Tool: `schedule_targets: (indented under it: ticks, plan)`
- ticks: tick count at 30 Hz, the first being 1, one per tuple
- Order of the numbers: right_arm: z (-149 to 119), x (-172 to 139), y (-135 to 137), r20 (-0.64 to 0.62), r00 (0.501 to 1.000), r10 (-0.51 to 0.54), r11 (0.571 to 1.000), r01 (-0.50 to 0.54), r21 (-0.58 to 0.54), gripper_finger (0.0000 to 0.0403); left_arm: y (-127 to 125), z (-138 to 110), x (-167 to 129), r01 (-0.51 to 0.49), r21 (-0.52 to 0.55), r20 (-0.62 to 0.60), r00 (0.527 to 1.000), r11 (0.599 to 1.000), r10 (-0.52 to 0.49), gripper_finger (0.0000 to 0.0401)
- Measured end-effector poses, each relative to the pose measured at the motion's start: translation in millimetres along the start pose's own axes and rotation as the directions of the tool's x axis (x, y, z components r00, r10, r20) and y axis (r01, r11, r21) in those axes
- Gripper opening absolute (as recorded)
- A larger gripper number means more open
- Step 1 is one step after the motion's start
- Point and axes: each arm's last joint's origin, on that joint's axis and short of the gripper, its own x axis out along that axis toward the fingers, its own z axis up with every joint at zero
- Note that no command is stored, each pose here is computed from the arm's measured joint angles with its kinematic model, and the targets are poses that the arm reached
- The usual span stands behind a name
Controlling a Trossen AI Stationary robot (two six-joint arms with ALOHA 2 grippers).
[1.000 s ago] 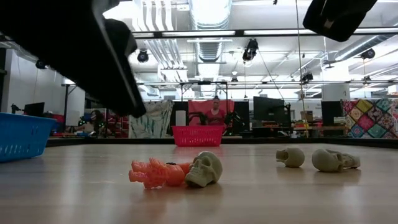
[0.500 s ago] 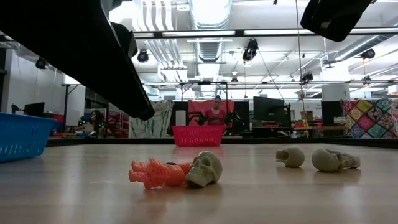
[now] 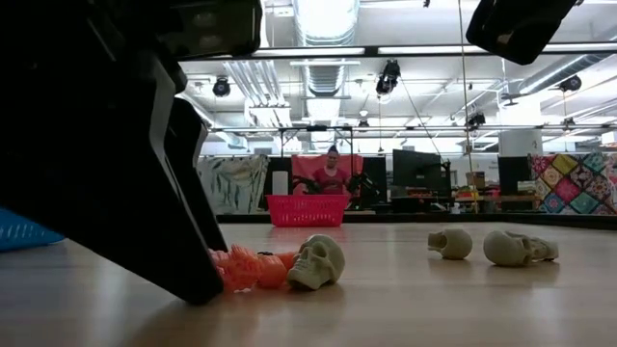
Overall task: Sort Halloween decoration
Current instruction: Put the orange skeleton toy into the red bin
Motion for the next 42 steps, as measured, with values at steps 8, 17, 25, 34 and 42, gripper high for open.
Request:
schedule_targets:
  ticks: [8, 17, 25, 34, 42]
  plan:
    - [0, 0, 0, 0.001, 1.0, -0.001, 1.0, 0.001, 0.0, 0.0057, -1, -1, 1, 0.001, -0.019, 0.005, 1.0, 1.0, 0.0, 0.0187]
    - [0, 0, -1, 0.017, 1.0, -0.019, 1.0, 0.02, -0.001, 0.0057, -3, 0, 1, 0.012, -0.03, 0.019, 1.0, 0.999, -0.011, 0.0117]
    - [0, 0, -1, 0.017, 1.0, -0.02, 1.0, 0.02, -0.002, 0.0057, -3, 0, 1, 0.01, -0.029, 0.018, 1.0, 1.0, -0.009, 0.0044]
    - [0, 0, -1, 0.017, 1.0, -0.019, 1.0, 0.02, -0.002, 0.0057, -1, 0, -2, 0.0, -0.015, 0.007, 1.0, 1.0, 0.001, 0.0005]
    - [0, 0, -1, 0.017, 1.0, -0.02, 1.0, 0.02, -0.003, 0.0057, 7, 6, -22, -0.025, 0.005, -0.016, 1.0, 1.0, 0.025, 0.0004]
